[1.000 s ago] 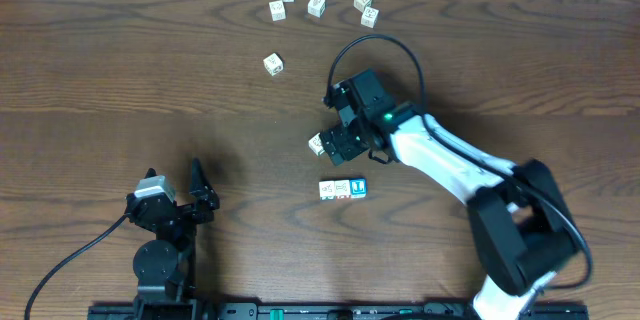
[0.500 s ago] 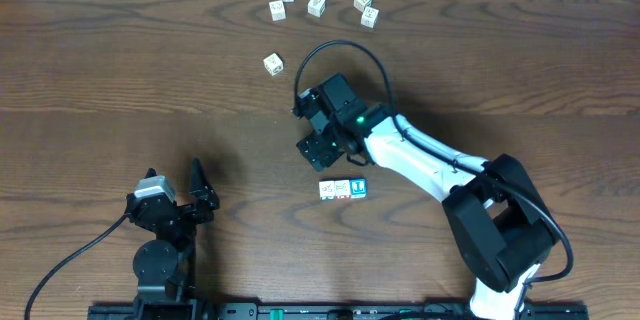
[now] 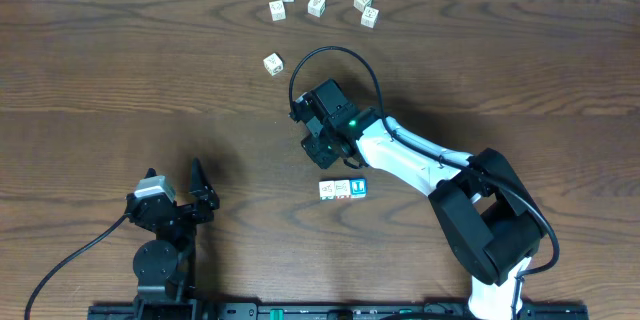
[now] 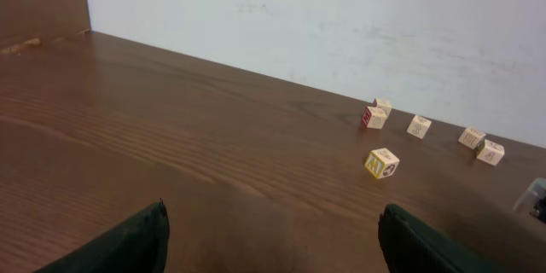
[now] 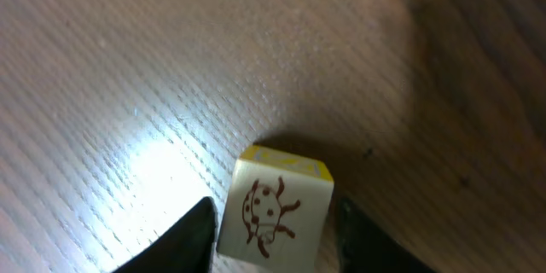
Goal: Lift 5 blocks
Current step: 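Move the right gripper to the block near the center, then grasp the yellow-edged ladybug block and carry it to the row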
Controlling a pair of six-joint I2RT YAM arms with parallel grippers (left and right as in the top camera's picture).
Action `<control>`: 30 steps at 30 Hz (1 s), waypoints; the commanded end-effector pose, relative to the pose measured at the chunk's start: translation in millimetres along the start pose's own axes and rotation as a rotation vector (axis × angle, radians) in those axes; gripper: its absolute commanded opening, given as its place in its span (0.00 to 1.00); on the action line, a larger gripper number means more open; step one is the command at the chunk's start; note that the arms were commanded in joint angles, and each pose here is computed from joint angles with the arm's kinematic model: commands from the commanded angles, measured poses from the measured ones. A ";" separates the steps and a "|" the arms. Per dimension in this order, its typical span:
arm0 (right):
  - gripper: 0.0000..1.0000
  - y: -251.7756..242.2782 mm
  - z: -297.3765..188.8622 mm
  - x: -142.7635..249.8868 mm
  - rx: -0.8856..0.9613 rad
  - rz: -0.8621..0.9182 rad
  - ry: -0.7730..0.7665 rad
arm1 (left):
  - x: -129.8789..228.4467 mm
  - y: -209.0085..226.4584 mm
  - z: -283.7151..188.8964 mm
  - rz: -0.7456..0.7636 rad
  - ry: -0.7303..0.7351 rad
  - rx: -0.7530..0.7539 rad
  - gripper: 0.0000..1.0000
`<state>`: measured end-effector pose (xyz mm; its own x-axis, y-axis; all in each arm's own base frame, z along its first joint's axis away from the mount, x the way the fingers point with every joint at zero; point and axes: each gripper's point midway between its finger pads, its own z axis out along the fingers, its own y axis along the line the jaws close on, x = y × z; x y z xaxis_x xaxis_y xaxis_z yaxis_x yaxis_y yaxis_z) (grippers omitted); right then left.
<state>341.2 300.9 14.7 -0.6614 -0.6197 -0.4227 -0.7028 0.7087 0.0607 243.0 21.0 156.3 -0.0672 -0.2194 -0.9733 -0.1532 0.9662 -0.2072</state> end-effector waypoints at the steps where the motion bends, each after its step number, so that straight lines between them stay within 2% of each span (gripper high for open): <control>1: 0.29 -0.5 -0.4 -8.8 0.015 -0.005 -0.023 | 17.2 4.7 1.4 0.014 0.045 -0.017 0.79; 4: 0.19 -0.8 -0.5 -12.8 0.017 -0.006 -0.039 | 17.2 4.7 1.4 0.014 0.045 -0.017 0.79; 5: 0.13 -2.0 -0.6 -13.4 0.024 0.004 -0.041 | 17.2 4.7 1.4 0.014 0.045 -0.017 0.79; 8: 0.01 -6.7 -0.7 -12.8 0.050 0.038 -0.039 | 17.2 4.7 1.4 0.014 0.045 -0.017 0.79; 15: 0.01 -15.3 -30.9 -29.6 0.087 0.134 -0.109 | 17.2 4.7 1.4 0.014 0.045 -0.017 0.79; 21: 0.01 -42.8 -125.8 -40.4 0.212 0.224 -0.219 | 17.2 4.7 1.4 0.014 0.045 -0.017 0.79; 23: 0.01 -52.5 -158.6 -29.1 0.256 0.261 -0.225 | 17.2 4.7 1.4 0.014 0.045 -0.017 0.78; 26: 0.01 -60.0 -192.7 7.8 0.297 0.326 -0.202 | 17.2 4.7 1.4 0.014 0.045 -0.017 0.79; 28: 0.01 -60.6 -196.4 43.6 0.316 0.382 -0.172 | 17.2 4.7 1.4 0.014 0.045 -0.017 0.79; 30: 0.01 -54.5 -174.4 109.3 0.318 0.520 -0.129 | 17.2 4.7 1.4 0.014 0.045 -0.017 0.79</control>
<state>298.3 167.1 187.0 -0.7466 -0.2607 -0.6120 -0.3281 0.9446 -0.0021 242.9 21.1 156.1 -0.0678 -0.2197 -0.9732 -0.1538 0.9661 -0.2074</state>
